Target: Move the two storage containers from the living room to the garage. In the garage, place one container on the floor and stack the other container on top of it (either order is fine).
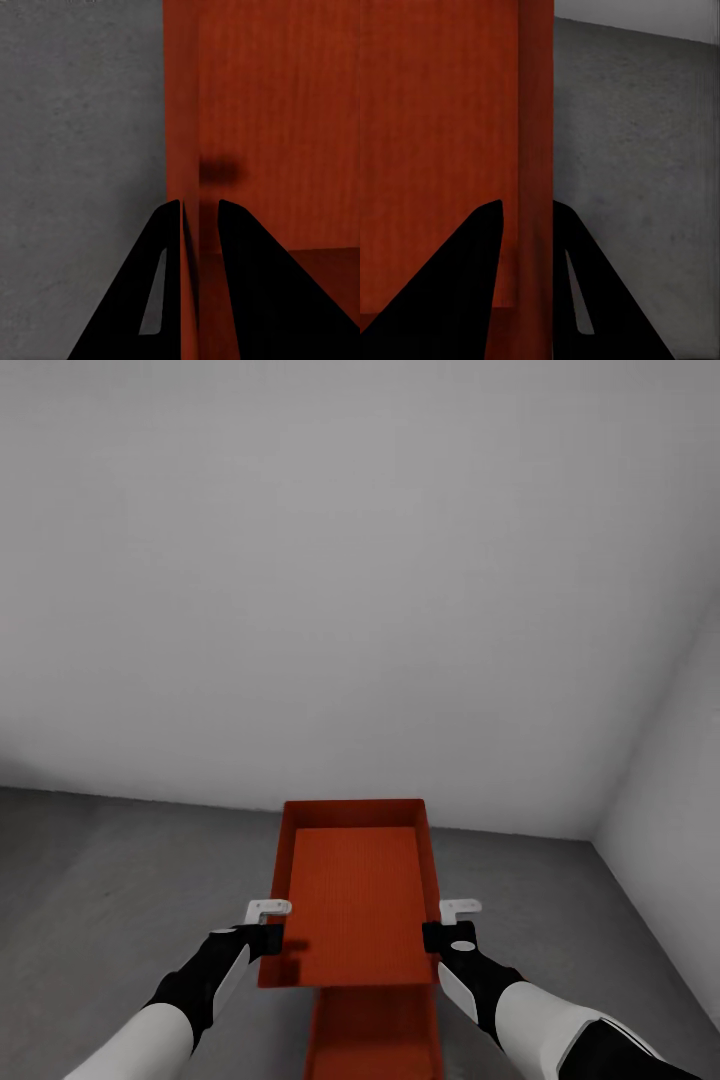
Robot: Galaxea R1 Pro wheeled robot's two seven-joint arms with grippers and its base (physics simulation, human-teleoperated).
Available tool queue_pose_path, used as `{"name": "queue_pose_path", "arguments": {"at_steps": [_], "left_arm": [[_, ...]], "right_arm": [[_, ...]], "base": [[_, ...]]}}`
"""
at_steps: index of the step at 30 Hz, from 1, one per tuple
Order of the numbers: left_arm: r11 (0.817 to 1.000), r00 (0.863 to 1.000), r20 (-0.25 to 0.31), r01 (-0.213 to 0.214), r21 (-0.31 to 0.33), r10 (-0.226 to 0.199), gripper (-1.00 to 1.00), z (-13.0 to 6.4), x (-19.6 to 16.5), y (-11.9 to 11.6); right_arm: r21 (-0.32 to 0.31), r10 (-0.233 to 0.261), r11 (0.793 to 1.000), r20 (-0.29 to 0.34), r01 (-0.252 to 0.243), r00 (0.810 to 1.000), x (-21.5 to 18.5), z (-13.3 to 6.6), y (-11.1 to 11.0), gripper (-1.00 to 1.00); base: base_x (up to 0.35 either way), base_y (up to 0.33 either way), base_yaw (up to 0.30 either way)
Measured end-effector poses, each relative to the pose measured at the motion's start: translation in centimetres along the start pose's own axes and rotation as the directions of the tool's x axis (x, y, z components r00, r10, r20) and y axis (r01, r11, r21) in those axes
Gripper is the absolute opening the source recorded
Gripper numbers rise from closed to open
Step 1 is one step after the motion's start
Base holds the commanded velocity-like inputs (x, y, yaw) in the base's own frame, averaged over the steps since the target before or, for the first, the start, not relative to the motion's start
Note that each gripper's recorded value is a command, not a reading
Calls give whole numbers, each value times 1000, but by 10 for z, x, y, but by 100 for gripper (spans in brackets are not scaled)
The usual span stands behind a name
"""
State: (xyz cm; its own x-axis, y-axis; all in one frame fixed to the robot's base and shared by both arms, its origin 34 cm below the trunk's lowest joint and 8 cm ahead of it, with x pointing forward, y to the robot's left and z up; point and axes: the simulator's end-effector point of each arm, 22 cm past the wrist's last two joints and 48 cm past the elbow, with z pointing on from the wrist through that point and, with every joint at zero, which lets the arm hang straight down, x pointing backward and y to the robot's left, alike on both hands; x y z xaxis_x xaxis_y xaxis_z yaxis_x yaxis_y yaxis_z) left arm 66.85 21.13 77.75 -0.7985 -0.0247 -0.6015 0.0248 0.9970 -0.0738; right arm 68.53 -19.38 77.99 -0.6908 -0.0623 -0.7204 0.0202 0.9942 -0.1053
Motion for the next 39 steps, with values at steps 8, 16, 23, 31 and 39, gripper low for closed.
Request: {"name": "queue_pose_path", "arguments": {"at_steps": [8,16,23,31,39], "left_arm": [[1000,1000,0,0,0,0,-100,0,0,0],[1000,1000,0,1,0,-1,-100,0,0,0],[1000,1000,0,0,0,0,-100,0,0,0],[1000,1000,0,1,0,-1,-100,0,0,-1],[1000,1000,0,1,0,-1,-100,0,0,-1]], "right_arm": [[0,0,1000,0,0,1000,0,0,0,-100],[0,0,1000,0,0,1000,0,0,0,-100],[0,0,1000,0,0,1000,0,0,0,-100],[0,0,1000,0,0,1000,0,0,-1,-100],[-1,0,1000,0,0,1000,0,0,-1,-100]], "base": [[0,0,-113],[0,0,-6],[0,0,0],[0,0,0],[137,-61,0]]}}
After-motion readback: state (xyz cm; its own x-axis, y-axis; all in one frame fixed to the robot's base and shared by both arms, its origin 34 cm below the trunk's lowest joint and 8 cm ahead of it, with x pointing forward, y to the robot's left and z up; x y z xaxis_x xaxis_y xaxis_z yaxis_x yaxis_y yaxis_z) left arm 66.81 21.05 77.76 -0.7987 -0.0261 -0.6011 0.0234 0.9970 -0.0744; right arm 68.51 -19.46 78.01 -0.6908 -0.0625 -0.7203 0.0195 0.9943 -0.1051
